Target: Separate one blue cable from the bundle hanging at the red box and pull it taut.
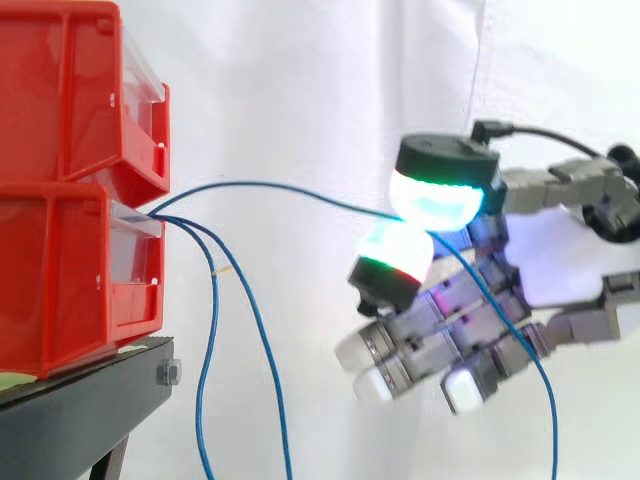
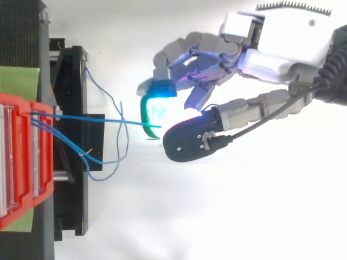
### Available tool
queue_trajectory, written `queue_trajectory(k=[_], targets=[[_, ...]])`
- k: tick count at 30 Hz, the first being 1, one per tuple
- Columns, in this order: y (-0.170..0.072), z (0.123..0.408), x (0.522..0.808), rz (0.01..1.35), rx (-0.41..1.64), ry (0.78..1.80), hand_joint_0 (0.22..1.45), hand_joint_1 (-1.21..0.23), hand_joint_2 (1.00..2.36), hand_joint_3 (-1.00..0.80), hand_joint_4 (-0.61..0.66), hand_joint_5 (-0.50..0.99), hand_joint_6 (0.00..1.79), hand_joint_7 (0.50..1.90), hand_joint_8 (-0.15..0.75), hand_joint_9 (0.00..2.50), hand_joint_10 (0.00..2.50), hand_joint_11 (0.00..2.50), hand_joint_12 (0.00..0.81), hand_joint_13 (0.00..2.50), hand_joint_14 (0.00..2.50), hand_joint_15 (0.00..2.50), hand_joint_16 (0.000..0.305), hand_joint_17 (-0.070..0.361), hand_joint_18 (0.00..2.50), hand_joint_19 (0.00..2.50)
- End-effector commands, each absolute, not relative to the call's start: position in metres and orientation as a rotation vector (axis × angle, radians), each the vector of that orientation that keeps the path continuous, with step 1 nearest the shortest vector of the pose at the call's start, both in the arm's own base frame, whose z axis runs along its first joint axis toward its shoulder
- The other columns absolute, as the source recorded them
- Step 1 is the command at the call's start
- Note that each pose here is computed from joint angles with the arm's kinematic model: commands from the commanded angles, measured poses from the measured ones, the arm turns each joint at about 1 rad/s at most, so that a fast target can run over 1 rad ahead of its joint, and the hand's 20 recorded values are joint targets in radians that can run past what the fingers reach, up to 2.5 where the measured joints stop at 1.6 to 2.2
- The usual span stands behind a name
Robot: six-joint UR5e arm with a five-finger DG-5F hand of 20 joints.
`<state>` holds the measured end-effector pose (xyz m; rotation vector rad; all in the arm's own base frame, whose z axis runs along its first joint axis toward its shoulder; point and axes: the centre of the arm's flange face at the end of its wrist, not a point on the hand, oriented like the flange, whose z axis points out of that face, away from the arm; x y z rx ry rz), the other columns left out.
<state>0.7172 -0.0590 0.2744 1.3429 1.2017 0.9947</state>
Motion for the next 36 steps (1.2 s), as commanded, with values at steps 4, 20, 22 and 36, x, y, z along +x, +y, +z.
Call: queue_trajectory(k=[4, 20, 22, 36], targets=[[-0.052, 0.243, 0.709, 1.066, 1.362, 1.144, 0.64, -0.78, 1.01, 0.01, 0.02, -0.14, 0.90, 1.41, 0.361, 0.63, 0.01, 0.20, 0.390, 0.63, 0.01, 0.25, 0.054, 0.123, 0.87, 0.43], [-0.044, 0.240, 0.706, 1.029, 1.347, 1.198, 0.64, -0.78, 1.01, 0.02, 0.03, -0.13, 0.90, 1.43, 0.398, 0.73, 0.01, 0.31, 0.408, 0.68, 0.01, 0.29, 0.057, 0.128, 0.91, 0.44], [-0.044, 0.240, 0.705, 1.028, 1.348, 1.200, 0.65, -0.78, 1.01, 0.02, 0.03, -0.13, 0.90, 1.43, 0.400, 0.73, 0.01, 0.31, 0.408, 0.68, 0.01, 0.29, 0.057, 0.128, 0.92, 0.44], [-0.044, 0.240, 0.705, 1.028, 1.348, 1.200, 0.65, -0.77, 1.01, 0.02, 0.04, -0.13, 0.90, 1.43, 0.405, 0.74, 0.01, 0.31, 0.409, 0.69, 0.01, 0.29, 0.057, 0.129, 0.92, 0.45]])
